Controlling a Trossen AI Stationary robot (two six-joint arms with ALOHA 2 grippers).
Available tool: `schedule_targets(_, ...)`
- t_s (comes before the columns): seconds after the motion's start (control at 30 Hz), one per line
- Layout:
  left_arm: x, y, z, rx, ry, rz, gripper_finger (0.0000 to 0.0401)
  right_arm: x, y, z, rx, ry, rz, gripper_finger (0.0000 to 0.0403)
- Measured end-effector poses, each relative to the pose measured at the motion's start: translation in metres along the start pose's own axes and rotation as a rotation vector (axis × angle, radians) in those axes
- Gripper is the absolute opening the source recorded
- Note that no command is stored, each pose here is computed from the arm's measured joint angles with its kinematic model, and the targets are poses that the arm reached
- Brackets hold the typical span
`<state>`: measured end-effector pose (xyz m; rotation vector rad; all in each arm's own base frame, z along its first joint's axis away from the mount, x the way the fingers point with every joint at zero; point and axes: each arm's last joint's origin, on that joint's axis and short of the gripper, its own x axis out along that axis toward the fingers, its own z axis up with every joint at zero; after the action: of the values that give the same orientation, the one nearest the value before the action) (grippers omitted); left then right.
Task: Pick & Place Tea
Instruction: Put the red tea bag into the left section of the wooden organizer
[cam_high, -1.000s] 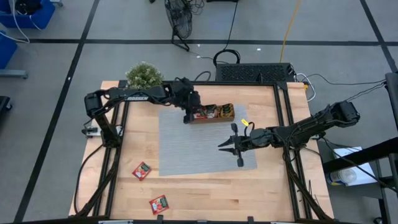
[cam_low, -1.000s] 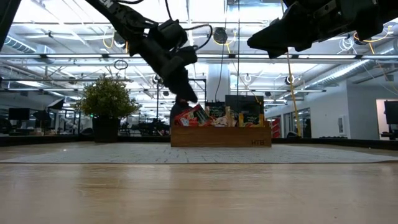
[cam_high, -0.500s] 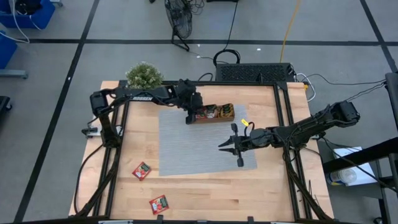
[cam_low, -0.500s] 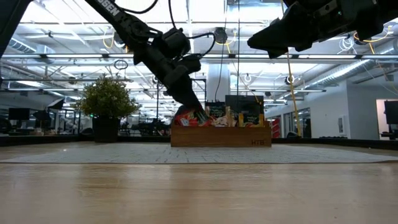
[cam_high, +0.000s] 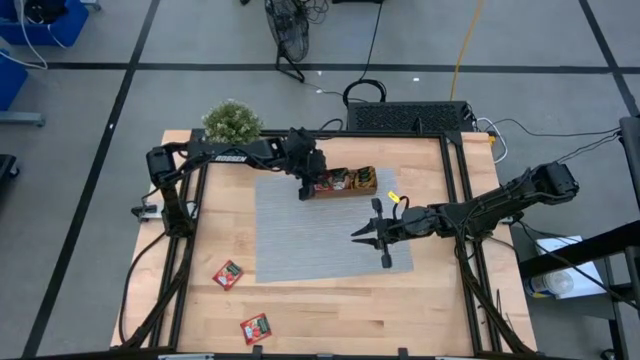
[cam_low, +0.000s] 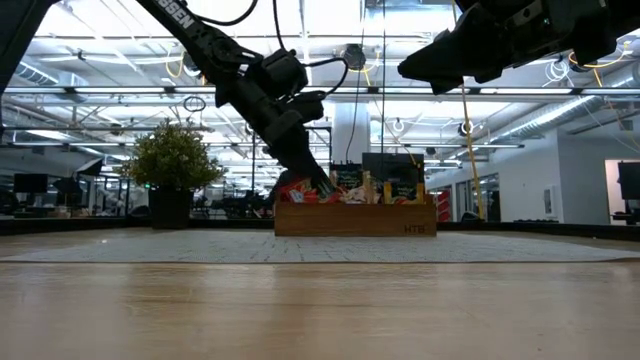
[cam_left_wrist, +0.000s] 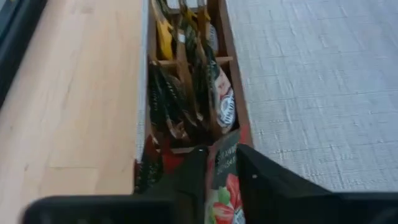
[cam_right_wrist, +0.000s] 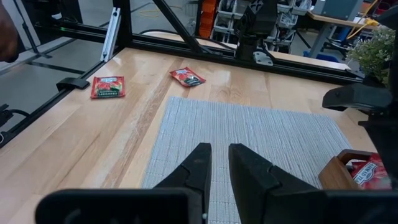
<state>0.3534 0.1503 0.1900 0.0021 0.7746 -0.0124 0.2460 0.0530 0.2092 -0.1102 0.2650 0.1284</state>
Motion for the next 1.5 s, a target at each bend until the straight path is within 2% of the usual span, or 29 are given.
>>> schedule_targets(0.17, 0.0, 0.0, 0.0, 0.006, -0.003, -0.008, 0.001, 0.0, 0.0, 0.0, 0.0, 0.0, 0.0, 0.0043)
schedule_targets(0.5, -0.009, -0.001, 0.01, -0.005, -0.066, 0.017, 0.0003, 0.0, 0.0, -0.001, 0.0, 0.012, 0.001, 0.0043)
schedule_targets(0.7, -0.007, -0.003, -0.007, -0.054, -0.077, 0.085, 0.0002, 0.0, 0.0, -0.003, -0.002, 0.032, 0.002, 0.0043)
schedule_targets(0.8, -0.019, -0.005, -0.011, -0.059, -0.176, 0.115, 0.0002, 0.0, 0.0, -0.004, -0.003, 0.044, 0.003, 0.0043)
schedule_targets(0.9, -0.029, -0.011, -0.026, -0.07, -0.26, 0.134, 0.0001, 0.0, 0.0, -0.004, -0.003, 0.041, 0.003, 0.0043)
schedule_targets(1.03, -0.041, -0.021, -0.038, -0.037, -0.536, 0.181, 0.0001, 0.0, 0.0, -0.004, -0.002, 0.039, 0.001, 0.0043)
schedule_targets(1.1, -0.042, -0.026, -0.052, -0.036, -0.619, 0.192, 0.0001, 0.0, 0.0, -0.004, -0.002, 0.037, 0.001, 0.0043)
schedule_targets(1.23, -0.035, -0.038, -0.075, -0.036, -0.673, 0.22, 0.0001, 0.0, 0.0, -0.003, -0.001, 0.026, -0.001, 0.0043)
schedule_targets(1.37, -0.027, -0.046, -0.085, -0.03, -0.696, 0.231, 0.0001, 0.0, 0.0, -0.002, 0.0, 0.017, -0.004, 0.0043)
schedule_targets(1.5, -0.019, -0.051, -0.082, 0.005, -0.718, 0.235, 0.0001, 0.0, -0.001, -0.001, 0.001, 0.009, -0.005, 0.0043)
